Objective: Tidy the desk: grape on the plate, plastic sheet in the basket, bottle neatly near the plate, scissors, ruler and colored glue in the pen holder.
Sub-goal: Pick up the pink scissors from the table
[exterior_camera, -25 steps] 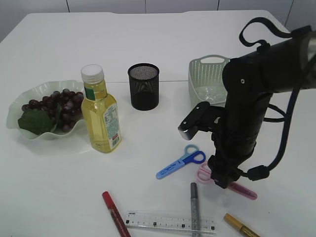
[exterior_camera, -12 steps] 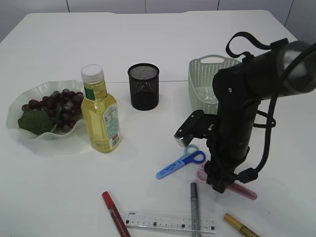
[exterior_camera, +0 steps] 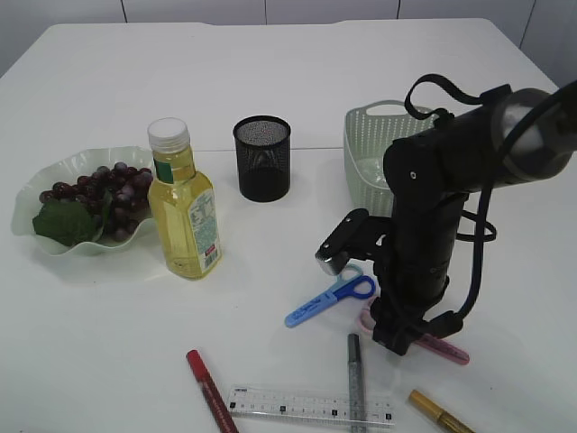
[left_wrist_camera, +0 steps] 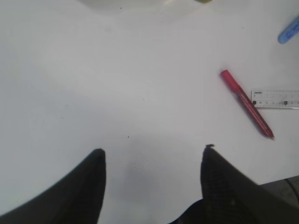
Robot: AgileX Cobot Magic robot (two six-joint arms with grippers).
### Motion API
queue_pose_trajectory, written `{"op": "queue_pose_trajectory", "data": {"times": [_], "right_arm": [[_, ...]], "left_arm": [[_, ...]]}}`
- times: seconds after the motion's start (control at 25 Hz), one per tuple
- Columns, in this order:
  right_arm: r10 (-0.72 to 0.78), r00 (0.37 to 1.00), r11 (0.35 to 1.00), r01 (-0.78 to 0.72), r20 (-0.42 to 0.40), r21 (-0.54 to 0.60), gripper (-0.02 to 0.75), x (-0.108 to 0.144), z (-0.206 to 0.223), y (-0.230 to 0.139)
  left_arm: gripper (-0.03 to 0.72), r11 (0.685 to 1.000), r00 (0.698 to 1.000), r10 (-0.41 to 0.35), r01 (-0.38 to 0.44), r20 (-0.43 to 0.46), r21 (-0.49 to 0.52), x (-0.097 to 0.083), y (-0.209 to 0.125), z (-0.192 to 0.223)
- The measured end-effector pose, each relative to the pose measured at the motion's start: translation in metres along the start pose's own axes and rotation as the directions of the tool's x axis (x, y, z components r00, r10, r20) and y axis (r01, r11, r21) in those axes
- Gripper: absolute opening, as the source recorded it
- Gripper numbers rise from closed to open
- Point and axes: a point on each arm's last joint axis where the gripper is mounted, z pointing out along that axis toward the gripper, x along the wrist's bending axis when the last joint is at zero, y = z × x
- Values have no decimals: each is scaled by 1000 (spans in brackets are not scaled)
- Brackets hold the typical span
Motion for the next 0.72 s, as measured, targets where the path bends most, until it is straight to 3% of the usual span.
{"op": "queue_pose_trajectory", "data": {"times": [0.44,0.72], "right_arm": [[5,1000,1000,-5,-5,-2,195,0,1,2],[5,1000,1000,-5,-4,-4,176,0,1,2]], "left_arm": [[469,1000,1000,0,0,0,-2,0,0,0],[468,1000,1000,0,0,0,-2,0,0,0]]}}
